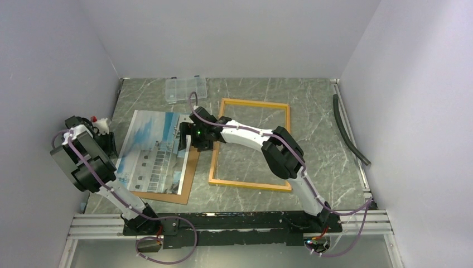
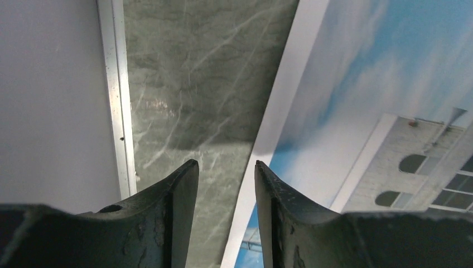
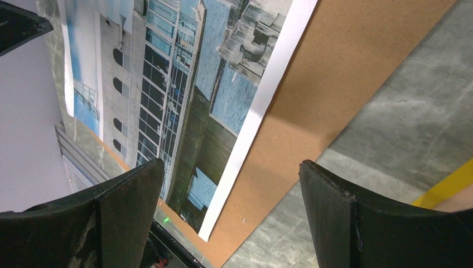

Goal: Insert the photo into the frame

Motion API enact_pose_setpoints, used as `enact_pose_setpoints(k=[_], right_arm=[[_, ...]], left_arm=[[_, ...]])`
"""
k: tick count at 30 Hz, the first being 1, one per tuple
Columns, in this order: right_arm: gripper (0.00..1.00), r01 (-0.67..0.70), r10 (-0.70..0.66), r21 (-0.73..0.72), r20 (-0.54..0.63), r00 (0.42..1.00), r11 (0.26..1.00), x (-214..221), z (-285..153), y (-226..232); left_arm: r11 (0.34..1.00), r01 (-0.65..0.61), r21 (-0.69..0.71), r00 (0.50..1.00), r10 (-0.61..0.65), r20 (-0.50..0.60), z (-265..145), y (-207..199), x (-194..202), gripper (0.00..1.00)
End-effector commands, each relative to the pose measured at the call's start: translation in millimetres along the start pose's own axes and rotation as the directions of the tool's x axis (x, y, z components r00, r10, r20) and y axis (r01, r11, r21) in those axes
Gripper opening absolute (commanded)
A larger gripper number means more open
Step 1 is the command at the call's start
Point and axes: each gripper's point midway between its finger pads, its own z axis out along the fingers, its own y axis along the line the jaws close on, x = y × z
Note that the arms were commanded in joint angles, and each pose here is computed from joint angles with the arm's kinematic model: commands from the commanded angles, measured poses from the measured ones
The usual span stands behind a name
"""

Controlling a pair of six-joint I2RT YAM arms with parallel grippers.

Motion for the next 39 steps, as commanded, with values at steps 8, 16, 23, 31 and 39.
enact_pose_setpoints(k=[8, 16, 23, 31, 39], right_arm=[[0.95, -0.044, 0.045, -0.066, 0.009, 0.999, 0.997, -13, 16, 15], [0.94, -0.114, 0.114, -0.063, 0.006, 0.993, 0.992, -14, 23, 1], [0.93, -0.184, 0.185, -0.038, 0.035, 0.982, 0.982, -28, 32, -7], [0.91, -0.265, 0.265, -0.008, 0.058, 0.963, 0.964, -27, 39, -16], [0.9, -0.281, 0.293, -0.173, 0.048, 0.955, 0.944, -40, 33, 16]], left_arm=[[0.996, 0.01, 0.085, 1.0, -0.008, -0.03, 30, -15, 14, 0.25], [0.981, 0.024, 0.194, 0.998, -0.011, -0.067, 30, -45, 30, 0.19], [0.971, 0.023, 0.238, 0.994, 0.003, -0.107, 35, -56, 42, 0.15], [0.961, 0.005, 0.276, 0.994, 0.027, -0.11, 37, -64, 44, 0.11], [0.954, -0.014, 0.299, 0.991, 0.053, -0.125, 46, -74, 50, 0.09]])
